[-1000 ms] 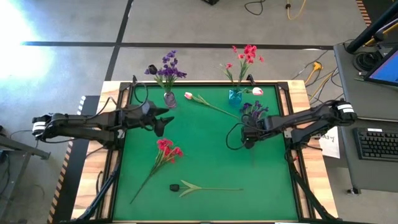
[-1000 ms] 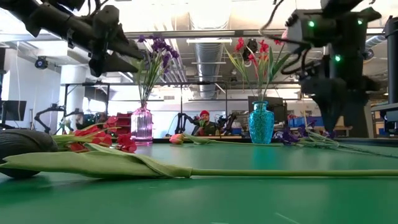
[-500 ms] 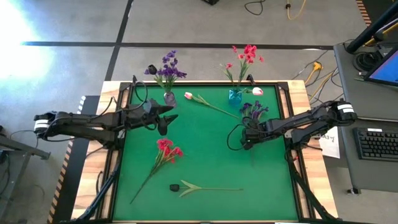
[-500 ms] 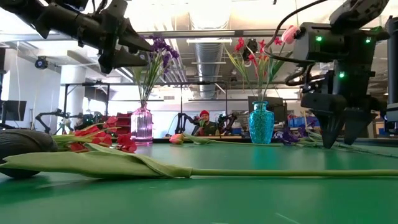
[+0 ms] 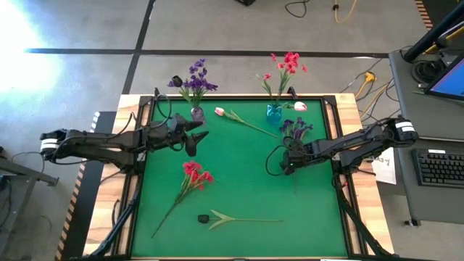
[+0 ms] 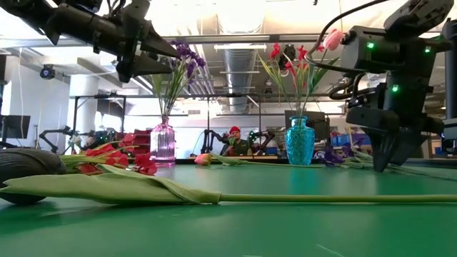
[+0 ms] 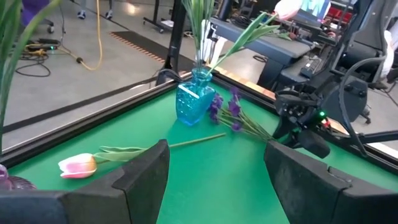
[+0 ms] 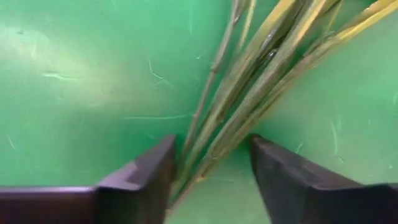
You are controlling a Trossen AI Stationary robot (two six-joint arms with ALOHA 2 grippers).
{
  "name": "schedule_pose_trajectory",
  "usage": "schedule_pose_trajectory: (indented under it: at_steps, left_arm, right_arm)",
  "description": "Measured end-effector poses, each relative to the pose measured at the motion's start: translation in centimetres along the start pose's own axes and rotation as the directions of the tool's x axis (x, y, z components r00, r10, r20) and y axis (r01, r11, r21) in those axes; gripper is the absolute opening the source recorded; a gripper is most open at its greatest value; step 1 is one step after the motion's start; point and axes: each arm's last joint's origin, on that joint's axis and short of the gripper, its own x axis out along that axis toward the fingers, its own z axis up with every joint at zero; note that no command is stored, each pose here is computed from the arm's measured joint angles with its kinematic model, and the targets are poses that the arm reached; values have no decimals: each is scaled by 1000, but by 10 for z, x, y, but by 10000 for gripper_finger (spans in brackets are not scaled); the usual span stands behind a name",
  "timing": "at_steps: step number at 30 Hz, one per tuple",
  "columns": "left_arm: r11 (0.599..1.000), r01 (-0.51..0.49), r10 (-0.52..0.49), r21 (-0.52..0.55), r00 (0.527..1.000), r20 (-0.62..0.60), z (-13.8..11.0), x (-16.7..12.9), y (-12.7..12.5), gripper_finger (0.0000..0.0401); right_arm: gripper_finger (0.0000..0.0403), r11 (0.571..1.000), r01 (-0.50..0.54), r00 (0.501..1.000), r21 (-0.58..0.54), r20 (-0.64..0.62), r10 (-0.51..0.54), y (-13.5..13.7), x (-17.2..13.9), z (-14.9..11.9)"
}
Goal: Sort flowers into vase by color
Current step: Put the violet flowers into the violet vase
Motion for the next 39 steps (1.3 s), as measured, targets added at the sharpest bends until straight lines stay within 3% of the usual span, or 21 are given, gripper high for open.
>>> schedule_pose_trajectory:
  at_steps: [6,10,21,26,30,33,36,39]
  left_arm:
    - [1000,-1,1,1,1000,-2,0,0,0,251]
    - [1000,-1,1,1,1000,-2,0,0,0,251]
    - [1000,0,0,-7,1000,-3,0,0,0,251]
    - [1000,0,0,-21,1000,-4,0,0,0,251]
    - [1000,0,0,-25,1000,-4,0,0,0,251]
    - [1000,0,0,-25,1000,-4,0,0,0,251]
    - [1000,0,0,-25,1000,-3,0,0,0,251]
    - [999,21,-20,-27,1000,8,1,0,-1,251]
  right_arm:
    - [72,1000,3,1000,-8,-21,-3,-1,0,-1]
    - [20,1000,-3,999,-30,-33,2,0,-2,0]
    - [17,992,15,980,-125,-194,-39,3,-44,4]
    - [18,970,-157,968,-188,-222,114,9,-77,1]
    - [18,918,-305,945,-252,-201,259,10,-104,-6]
    - [18,846,-421,906,-326,-116,406,12,-120,-7]
    - [18,742,-520,818,-423,4,575,18,-135,-3]
    - [18,623,-549,684,-557,130,718,29,-147,5]
